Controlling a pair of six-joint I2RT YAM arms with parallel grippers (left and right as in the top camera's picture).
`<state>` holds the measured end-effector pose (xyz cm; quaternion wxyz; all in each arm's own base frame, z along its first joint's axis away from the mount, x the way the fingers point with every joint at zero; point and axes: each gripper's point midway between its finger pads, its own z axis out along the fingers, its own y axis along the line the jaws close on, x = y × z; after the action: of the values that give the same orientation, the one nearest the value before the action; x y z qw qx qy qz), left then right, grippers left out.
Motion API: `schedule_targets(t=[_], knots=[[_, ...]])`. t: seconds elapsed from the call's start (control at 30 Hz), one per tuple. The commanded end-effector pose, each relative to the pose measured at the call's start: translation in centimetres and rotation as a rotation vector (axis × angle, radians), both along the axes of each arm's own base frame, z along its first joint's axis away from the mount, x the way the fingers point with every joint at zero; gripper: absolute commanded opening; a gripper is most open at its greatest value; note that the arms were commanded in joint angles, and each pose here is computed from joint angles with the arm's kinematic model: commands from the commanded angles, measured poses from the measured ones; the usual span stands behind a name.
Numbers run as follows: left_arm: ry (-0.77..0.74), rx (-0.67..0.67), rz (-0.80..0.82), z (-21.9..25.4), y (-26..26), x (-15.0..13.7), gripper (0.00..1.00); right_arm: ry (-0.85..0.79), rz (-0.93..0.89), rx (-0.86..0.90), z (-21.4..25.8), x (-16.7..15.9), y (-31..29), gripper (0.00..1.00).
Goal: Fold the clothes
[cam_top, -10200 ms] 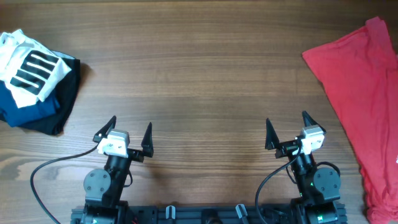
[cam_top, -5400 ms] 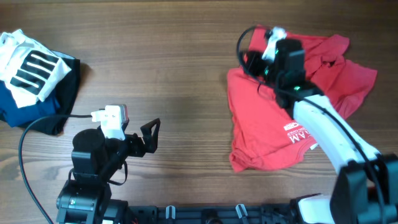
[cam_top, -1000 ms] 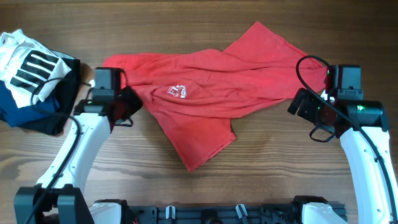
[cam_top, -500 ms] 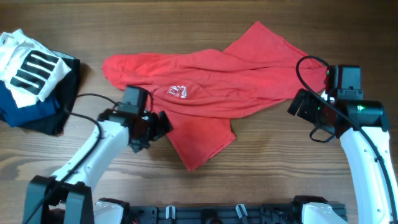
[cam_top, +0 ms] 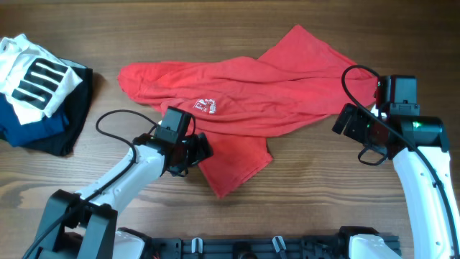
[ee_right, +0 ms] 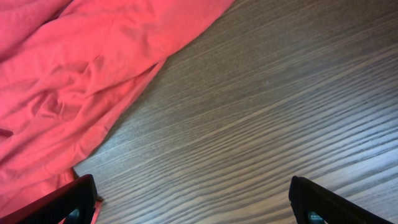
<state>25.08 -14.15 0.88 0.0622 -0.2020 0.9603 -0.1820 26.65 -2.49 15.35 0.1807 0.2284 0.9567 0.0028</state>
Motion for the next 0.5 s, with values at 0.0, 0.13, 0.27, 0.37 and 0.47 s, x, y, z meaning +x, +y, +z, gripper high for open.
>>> schedule_targets(t=[0.0, 0.13, 0.27, 0.37, 0.47], knots=[[0.064, 0.039, 0.012, -2.8, 0.3, -0.5, 0.85, -0.008, -0.002, -0.027, 0.3, -0.1, -0.5, 1.00], [0.091, 0.044, 0.010, -4.6, 0.2, -0.4, 0.70, -0.008, -0.002, -0.027, 0.3, -0.1, -0.5, 1.00], [0.128, 0.037, 0.004, -5.0, 0.1, -1.2, 0.48, -0.008, -0.003, -0.027, 0.3, -0.1, -0.5, 1.00], [0.167, 0.052, 0.005, -5.2, 0.5, -2.1, 0.40, -0.008, -0.003, -0.027, 0.3, -0.1, -0.5, 1.00], [0.228, 0.078, 0.005, -5.3, 1.1, -3.6, 0.44, -0.008, -0.003, -0.027, 0.3, -0.1, -0.5, 1.00]])
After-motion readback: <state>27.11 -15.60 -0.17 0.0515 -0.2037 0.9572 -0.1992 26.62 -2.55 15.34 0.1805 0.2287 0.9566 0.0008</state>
